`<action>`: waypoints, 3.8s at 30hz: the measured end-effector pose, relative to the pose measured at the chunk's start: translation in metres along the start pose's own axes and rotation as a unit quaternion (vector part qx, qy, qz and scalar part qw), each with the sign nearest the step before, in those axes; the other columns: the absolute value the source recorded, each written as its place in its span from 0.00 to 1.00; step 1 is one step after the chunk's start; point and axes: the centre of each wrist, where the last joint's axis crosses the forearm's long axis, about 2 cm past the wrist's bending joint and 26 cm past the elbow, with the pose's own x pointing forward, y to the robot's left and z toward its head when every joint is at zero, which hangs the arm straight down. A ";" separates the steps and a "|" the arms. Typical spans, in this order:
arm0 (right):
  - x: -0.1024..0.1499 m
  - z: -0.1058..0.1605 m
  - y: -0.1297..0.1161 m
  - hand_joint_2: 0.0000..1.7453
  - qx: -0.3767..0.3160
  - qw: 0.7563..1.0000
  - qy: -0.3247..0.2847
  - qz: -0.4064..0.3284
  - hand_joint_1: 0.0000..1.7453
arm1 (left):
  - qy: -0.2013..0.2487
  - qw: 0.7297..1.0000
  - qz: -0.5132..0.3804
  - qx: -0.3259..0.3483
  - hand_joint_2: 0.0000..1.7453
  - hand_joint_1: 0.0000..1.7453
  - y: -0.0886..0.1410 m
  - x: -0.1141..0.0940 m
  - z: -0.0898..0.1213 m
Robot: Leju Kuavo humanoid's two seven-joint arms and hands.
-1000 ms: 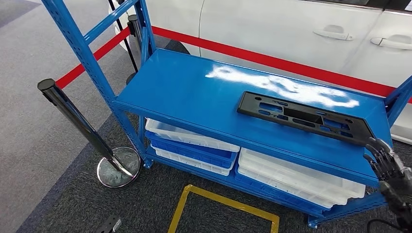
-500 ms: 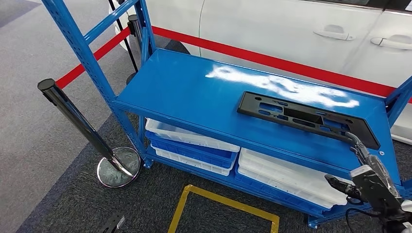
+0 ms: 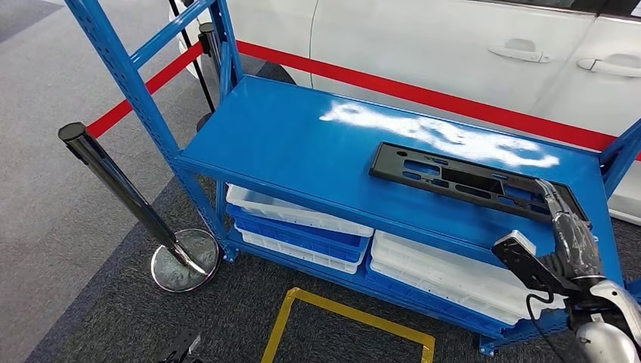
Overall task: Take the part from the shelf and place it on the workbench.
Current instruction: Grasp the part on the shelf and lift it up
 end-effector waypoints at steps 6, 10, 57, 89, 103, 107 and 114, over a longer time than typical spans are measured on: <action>0.012 -0.017 0.007 1.00 -0.029 0.996 -0.013 0.080 0.00 | 0.009 1.000 -0.017 -0.004 0.00 0.00 -0.001 0.003 -0.002; 0.021 -0.027 0.013 1.00 -0.051 0.990 -0.026 0.129 0.00 | 0.015 1.000 -0.027 -0.005 0.00 0.00 -0.002 0.006 -0.003; 0.091 -0.049 0.071 1.00 -0.117 0.934 -0.173 0.288 0.00 | 0.041 0.996 -0.079 -0.012 0.00 0.00 0.000 0.012 -0.006; 0.089 -0.039 0.083 1.00 -0.072 0.938 -0.170 0.294 0.00 | 0.041 0.996 -0.083 -0.012 0.00 0.00 0.003 0.012 -0.005; 0.084 -0.037 0.094 1.00 -0.001 0.931 -0.178 0.320 0.00 | 0.035 0.996 -0.082 -0.007 0.00 0.00 0.004 0.012 -0.005; 0.085 -0.040 0.096 1.00 0.014 0.927 -0.184 0.326 0.00 | 0.031 0.996 -0.082 -0.008 0.00 0.00 0.004 0.012 -0.005; 0.090 -0.041 0.100 1.00 0.026 0.924 -0.195 0.329 0.00 | 0.030 0.996 -0.081 -0.008 0.00 0.00 0.004 0.013 -0.005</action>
